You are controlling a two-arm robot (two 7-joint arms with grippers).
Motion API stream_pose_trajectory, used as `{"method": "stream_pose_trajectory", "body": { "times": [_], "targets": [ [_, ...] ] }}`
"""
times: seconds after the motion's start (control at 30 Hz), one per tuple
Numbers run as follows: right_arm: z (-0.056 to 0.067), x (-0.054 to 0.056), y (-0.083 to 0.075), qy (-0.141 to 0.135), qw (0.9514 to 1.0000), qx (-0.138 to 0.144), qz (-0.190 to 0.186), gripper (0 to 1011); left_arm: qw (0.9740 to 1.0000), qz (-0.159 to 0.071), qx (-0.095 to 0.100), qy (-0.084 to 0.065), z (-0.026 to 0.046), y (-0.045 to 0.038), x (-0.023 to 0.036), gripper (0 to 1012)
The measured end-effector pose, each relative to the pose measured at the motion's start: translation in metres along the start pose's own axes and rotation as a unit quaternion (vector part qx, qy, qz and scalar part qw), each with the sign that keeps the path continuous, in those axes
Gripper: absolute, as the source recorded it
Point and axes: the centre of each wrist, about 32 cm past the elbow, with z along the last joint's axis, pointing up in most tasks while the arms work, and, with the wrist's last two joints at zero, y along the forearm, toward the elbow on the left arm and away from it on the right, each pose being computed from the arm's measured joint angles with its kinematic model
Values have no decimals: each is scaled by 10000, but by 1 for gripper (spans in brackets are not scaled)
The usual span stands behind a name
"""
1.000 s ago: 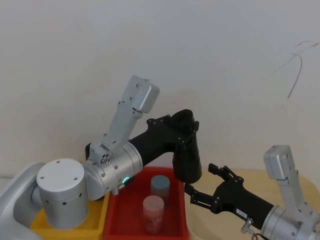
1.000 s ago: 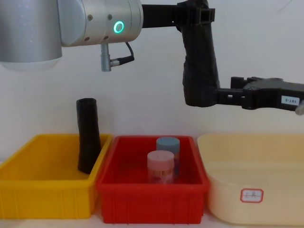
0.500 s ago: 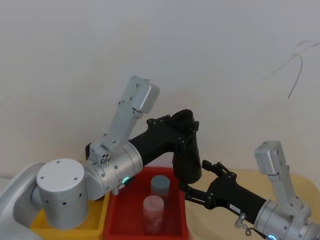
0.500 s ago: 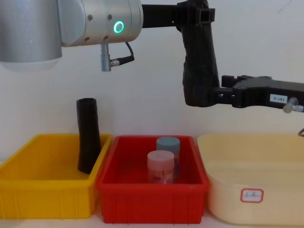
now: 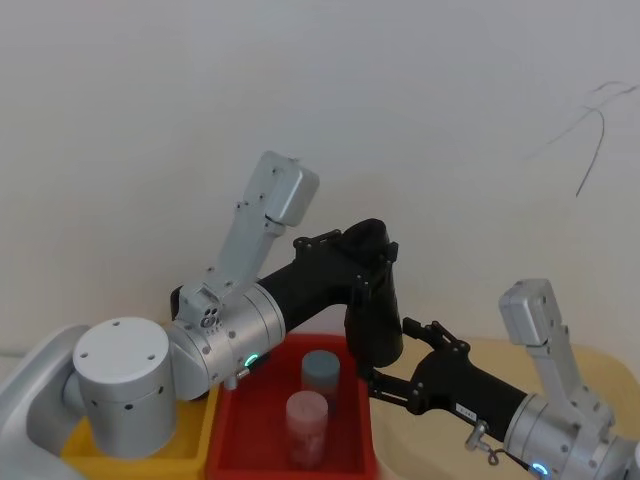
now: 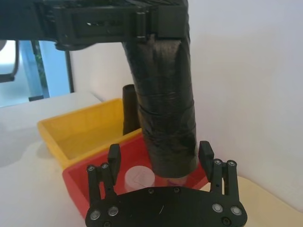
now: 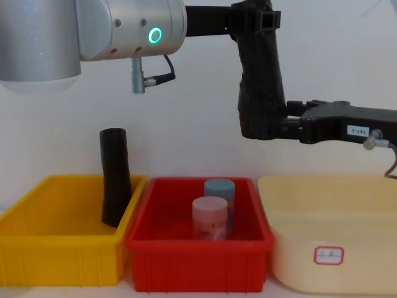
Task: Pick up the garbage bag with the one hand and transfer it to the other hand.
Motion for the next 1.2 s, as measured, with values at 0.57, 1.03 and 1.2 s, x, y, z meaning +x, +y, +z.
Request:
{"method": "stream_pose_trajectory", "body": {
  "times": [0.57, 1.03, 1.2],
  "targets": [
    [-23, 97, 24, -85, 9997, -69, -240, 1001, 10000, 0, 0, 0, 0, 0, 0, 386],
    [-27, 80, 56, -29, 9996, -106, -271, 1001, 10000, 0, 0, 0, 0, 0, 0, 386],
    [-14, 73, 63, -18, 9995, -88, -312, 1001, 10000, 0, 0, 0, 0, 0, 0, 386]
  ]
}}
